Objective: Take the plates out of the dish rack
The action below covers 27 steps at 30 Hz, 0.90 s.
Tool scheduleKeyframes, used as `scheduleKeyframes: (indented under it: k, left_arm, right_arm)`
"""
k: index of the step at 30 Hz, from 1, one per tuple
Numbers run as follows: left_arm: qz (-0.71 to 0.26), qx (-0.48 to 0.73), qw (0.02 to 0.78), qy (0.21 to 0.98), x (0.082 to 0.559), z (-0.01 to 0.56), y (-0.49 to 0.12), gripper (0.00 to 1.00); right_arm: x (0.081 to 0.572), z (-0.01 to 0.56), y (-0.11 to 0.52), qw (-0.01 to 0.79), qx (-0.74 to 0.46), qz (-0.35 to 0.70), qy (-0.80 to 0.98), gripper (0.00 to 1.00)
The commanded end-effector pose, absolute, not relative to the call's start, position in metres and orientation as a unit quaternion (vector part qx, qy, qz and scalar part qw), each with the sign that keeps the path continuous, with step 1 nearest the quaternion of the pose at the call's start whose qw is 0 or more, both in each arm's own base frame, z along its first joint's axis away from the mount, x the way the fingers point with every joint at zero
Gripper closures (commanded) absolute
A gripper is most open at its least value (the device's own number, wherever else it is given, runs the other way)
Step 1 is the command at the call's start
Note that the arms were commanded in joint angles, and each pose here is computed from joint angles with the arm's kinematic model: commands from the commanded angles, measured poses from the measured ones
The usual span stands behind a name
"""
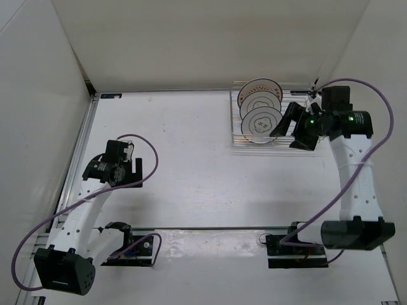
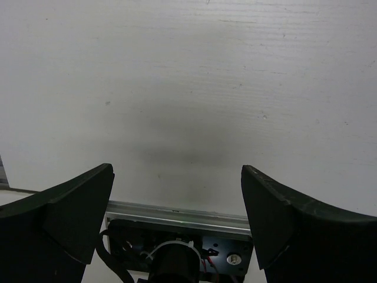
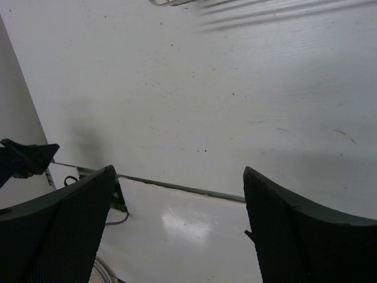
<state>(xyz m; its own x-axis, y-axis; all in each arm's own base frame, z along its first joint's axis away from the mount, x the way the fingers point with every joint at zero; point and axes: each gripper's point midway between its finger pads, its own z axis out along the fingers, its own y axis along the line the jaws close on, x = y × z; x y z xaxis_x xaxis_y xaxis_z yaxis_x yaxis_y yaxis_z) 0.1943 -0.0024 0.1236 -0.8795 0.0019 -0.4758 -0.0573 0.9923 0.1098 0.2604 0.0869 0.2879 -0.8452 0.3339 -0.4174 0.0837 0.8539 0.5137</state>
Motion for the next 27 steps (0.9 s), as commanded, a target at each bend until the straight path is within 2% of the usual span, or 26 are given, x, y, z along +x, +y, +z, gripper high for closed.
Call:
scheduleKeyframes:
  k: [1,2,5,6,7,8,9,11,14,15,17,18,20,23,27]
  left_arm:
    - [0.061,0.001,0.251,0.966,0.197,0.135,-0.004,0.0]
    - [0.06,0.0,0.258,0.964,0.196,0.138,-0.004,0.0]
    - [0.052,0.003,0.258,0.965,0.193,0.138,-0.006,0.0]
    - [0.046,0.005,0.255,0.966,0.192,0.136,-0.008,0.0]
    - [0.044,0.005,0.251,0.967,0.19,0.134,-0.009,0.0]
    - [0.043,0.005,0.249,0.968,0.189,0.132,-0.009,0.0]
    - [0.039,0.004,0.249,0.968,0.188,0.132,-0.01,0.0]
    - [0.037,0.001,0.249,0.968,0.187,0.127,-0.01,0.0]
    - [0.035,-0.008,0.241,0.97,0.182,0.12,-0.011,0.0]
    - [0.025,-0.01,0.242,0.97,0.181,0.119,-0.014,0.0]
    - [0.02,-0.014,0.228,0.973,0.175,0.11,-0.016,0.0]
    - [0.015,-0.015,0.225,0.974,0.174,0.109,-0.018,0.0]
    - [0.011,-0.017,0.217,0.976,0.171,0.104,-0.019,0.0]
    - [0.004,-0.022,0.211,0.977,0.168,0.104,-0.02,0.0]
    - [0.001,-0.021,0.204,0.979,0.167,0.104,-0.021,0.0]
  right_arm:
    - [0.294,0.286,0.091,0.243,0.097,0.256,0.931,0.1]
    - [0.3,0.307,0.087,0.25,0.089,0.246,0.932,0.1]
    - [0.323,0.29,0.062,0.237,0.09,0.167,0.953,0.1]
    - [0.329,0.287,0.056,0.239,0.108,0.148,0.953,0.1]
    - [0.343,0.269,0.031,0.223,0.202,0.102,0.948,0.1]
    - [0.354,0.262,0.03,0.226,0.208,0.107,0.946,0.1]
    - [0.36,0.262,0.04,0.222,0.179,0.146,0.947,0.14]
    - [0.381,0.255,0.053,0.206,0.154,0.195,0.946,0.14]
    - [0.404,0.271,0.077,0.254,0.076,0.265,0.927,0.14]
    - [0.428,0.285,0.078,0.314,0.052,0.271,0.908,0.1]
    - [0.432,0.27,0.085,0.313,0.045,0.294,0.902,0.1]
    - [0.452,0.277,0.085,0.36,0.026,0.295,0.885,0.1]
    - [0.454,0.247,0.083,0.346,0.009,0.281,0.895,0.1]
    - [0.463,0.242,0.073,0.351,-0.008,0.252,0.902,0.17]
    - [0.48,0.238,0.062,0.369,-0.04,0.216,0.903,0.2]
